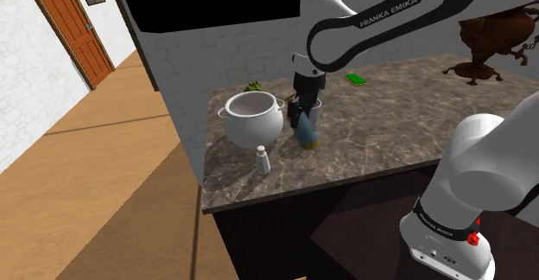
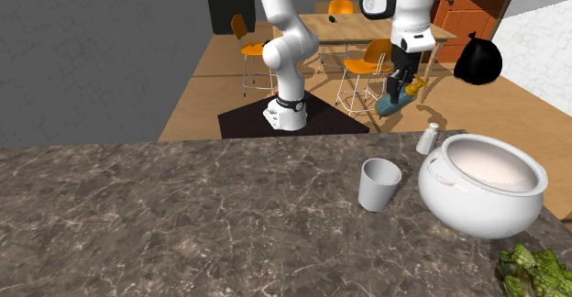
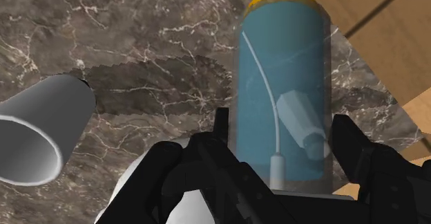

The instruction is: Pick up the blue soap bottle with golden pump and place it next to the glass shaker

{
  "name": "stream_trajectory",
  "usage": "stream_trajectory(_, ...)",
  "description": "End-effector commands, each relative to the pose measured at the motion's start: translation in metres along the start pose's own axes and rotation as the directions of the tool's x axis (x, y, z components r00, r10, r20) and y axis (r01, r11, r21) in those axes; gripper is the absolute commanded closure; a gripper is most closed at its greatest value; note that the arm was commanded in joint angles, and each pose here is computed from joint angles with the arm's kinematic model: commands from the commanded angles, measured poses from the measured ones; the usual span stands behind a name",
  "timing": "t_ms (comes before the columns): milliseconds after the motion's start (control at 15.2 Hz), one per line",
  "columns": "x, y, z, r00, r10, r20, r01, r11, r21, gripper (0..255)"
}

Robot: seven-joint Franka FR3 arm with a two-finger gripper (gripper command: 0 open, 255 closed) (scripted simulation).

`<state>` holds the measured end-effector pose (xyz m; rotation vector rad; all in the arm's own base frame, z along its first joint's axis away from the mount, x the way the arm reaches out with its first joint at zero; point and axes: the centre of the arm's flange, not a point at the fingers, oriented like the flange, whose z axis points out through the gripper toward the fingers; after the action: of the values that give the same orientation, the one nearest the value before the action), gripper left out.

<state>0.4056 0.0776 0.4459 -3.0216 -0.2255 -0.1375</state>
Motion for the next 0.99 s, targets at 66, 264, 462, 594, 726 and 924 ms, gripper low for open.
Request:
stream_trajectory(66,-0.007,-0.005,0.015,1.000,0.001,0.000,-0.001,1.000,0.000,255)
stream_trajectory(264,-0.009,-0.003,0.030,1.000,0.001,0.000,-0.001,1.000,0.000,255)
stream_trajectory(462,-0.010,-0.002,0.046,1.000,0.001,0.000,-0.001,1.000,0.000,255)
stream_trajectory(594,-0.011,-0.001,0.056,1.000,0.001,0.000,-0.001,1.000,0.000,255)
stream_trajectory(726,-0.012,0.000,0.067,1.000,0.001,0.000,-0.001,1.000,0.000,255)
stream_trajectory(924,-0.014,0.002,0.082,1.000,0.001,0.000,-0.001,1.000,0.000,255)
